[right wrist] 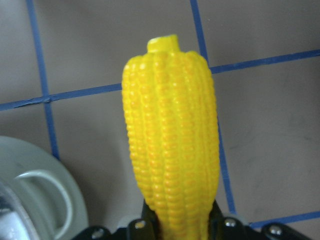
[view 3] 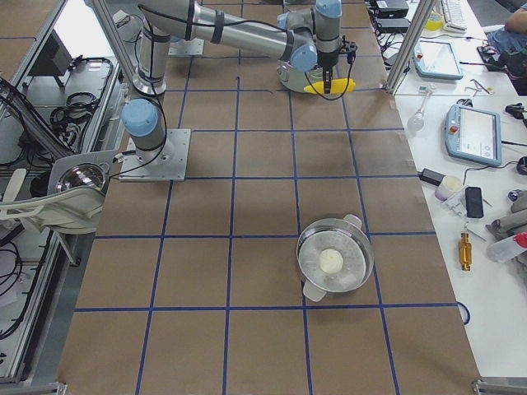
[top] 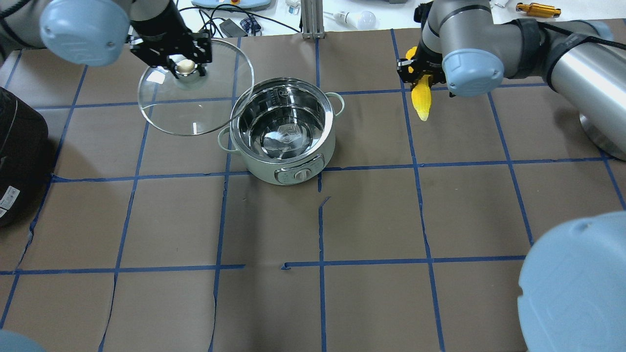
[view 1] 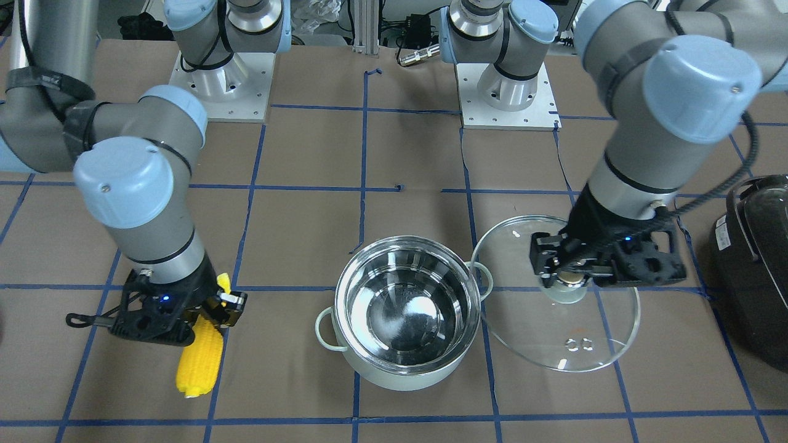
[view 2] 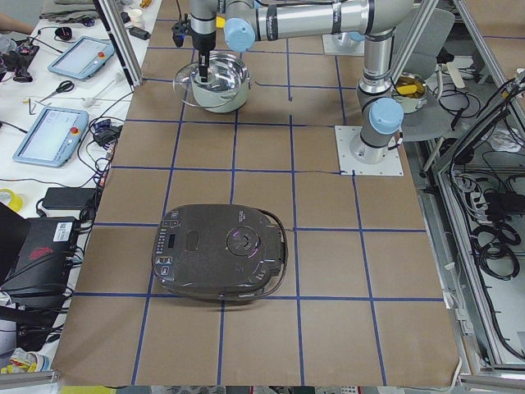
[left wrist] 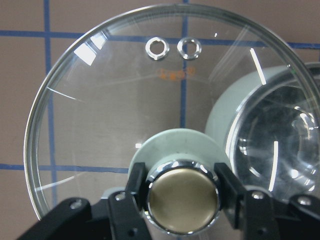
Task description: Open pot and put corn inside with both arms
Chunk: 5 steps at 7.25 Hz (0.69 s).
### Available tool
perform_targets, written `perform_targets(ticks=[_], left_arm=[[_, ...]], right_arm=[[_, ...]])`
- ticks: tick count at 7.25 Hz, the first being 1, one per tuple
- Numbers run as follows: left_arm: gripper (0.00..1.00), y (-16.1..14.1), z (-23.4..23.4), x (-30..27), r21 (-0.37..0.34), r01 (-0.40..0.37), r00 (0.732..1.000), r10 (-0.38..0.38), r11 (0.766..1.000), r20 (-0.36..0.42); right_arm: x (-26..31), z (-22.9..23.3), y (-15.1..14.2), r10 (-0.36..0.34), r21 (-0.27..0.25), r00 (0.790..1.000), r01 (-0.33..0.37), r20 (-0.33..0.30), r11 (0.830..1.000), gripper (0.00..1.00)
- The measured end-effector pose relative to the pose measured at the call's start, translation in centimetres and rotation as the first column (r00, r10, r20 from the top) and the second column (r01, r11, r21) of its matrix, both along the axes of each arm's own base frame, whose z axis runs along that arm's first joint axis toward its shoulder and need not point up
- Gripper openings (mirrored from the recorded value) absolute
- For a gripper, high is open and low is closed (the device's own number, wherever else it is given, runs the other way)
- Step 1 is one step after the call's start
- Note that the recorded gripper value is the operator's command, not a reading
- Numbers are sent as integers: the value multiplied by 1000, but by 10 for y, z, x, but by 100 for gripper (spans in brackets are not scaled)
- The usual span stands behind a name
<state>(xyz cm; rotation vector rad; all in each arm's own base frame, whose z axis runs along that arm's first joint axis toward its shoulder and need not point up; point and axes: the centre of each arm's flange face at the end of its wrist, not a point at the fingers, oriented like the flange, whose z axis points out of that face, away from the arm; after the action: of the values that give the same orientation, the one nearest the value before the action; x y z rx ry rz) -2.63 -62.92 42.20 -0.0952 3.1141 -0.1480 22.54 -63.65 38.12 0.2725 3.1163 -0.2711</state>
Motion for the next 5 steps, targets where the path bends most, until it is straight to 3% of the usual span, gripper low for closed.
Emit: perform_targets(ticks=[2,3,5], left_arm=[[19,8,-53,77,78,27,1000,-26,997,-9],[19,14,-84,100,101,31,999,-29,994,-17],[18,25,-137,123,101,71,997,-69,992,-15]], right_arm=[[90,45,11,-49,14,998,49,32,999,0],[129,42,12,-63,21,997,62,41,998,0],[192,11,21,-23,33,999,22,37,999,0]])
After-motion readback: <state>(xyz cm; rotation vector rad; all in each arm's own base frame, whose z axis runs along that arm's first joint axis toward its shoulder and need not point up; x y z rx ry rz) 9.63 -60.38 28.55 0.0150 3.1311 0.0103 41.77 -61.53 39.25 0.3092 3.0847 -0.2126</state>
